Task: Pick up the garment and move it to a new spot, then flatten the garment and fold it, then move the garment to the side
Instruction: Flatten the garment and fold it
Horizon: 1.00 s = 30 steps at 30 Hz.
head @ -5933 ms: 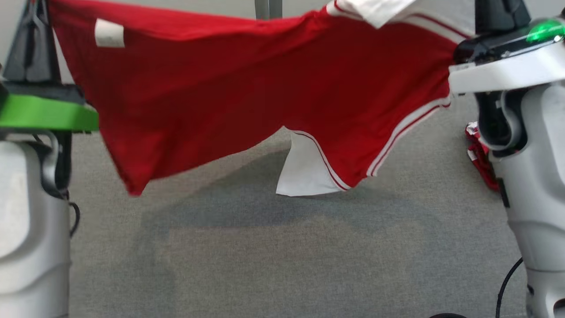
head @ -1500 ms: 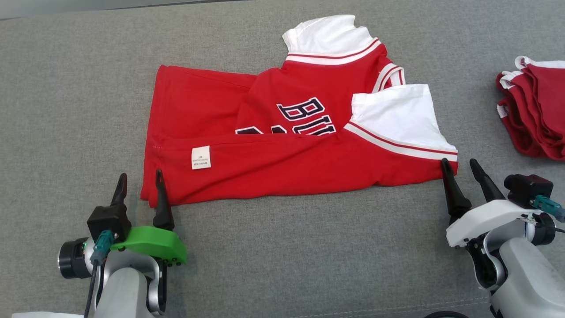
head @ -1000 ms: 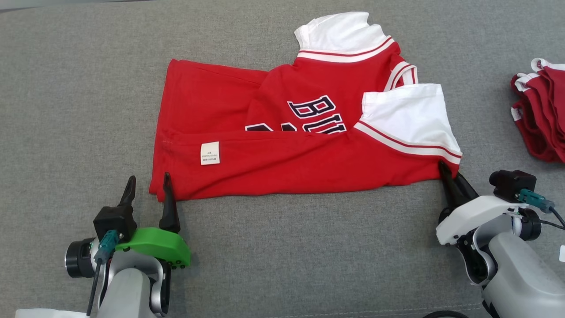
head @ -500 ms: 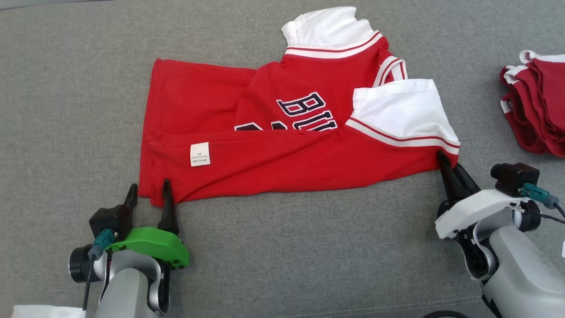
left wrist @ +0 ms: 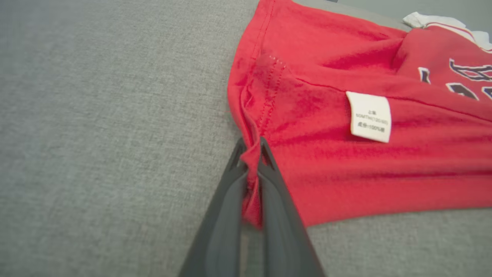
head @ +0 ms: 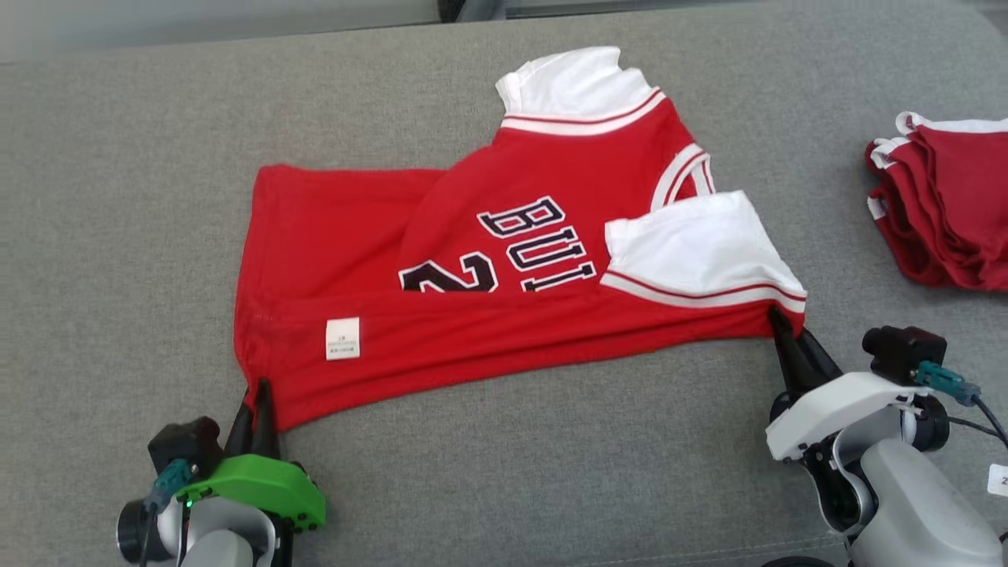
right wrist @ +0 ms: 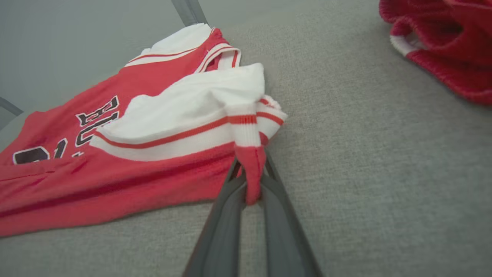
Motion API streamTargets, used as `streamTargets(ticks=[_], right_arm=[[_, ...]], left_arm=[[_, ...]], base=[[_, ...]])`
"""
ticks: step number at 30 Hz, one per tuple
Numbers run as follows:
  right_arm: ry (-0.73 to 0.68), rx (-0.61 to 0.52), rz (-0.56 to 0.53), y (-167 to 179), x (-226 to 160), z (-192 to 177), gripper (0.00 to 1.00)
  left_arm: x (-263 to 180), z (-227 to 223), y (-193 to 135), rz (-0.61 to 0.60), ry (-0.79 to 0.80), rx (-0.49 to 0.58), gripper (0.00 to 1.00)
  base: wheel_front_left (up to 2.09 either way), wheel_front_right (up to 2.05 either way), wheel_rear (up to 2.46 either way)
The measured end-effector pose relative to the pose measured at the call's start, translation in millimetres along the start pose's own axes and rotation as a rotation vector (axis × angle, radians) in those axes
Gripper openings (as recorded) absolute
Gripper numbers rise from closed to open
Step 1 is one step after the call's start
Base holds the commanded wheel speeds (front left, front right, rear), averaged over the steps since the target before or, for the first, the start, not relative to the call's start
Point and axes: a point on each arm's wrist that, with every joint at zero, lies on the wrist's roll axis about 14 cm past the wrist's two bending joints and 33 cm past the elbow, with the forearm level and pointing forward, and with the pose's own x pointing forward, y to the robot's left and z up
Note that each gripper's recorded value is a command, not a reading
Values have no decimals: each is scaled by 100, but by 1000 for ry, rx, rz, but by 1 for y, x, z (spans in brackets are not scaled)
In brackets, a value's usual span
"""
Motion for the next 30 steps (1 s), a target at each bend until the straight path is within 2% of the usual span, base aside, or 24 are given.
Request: streamTargets(ticks=[8, 17, 22, 23, 24, 25, 30], right_arm=[[-19, 15, 2, 7, -33, 2, 0], [18, 38, -2, 10, -81, -23, 0], [14, 55, -10, 8, -92, -26, 0], [13, 56, -11, 8, -92, -25, 0], [9, 57, -11, 8, -91, -24, 19], [1, 59, -11, 8, -89, -21, 98], [-62, 27, 11, 12, -68, 5, 100]], left_arm=[[-38, -2, 15, 38, -14, -3, 0], [-73, -15, 24, 53, 2, 0, 0], [-82, -25, 22, 40, 26, -8, 0], [-82, -27, 20, 36, 30, -6, 15], [-81, -28, 19, 33, 33, -7, 43], [-80, -28, 18, 31, 37, -10, 100], [-64, -17, 7, -3, 14, -6, 100]], base=[[0, 0, 0], [0, 0, 0], [0, 0, 0], [0, 0, 0], [0, 0, 0], [0, 0, 0], [0, 0, 0]])
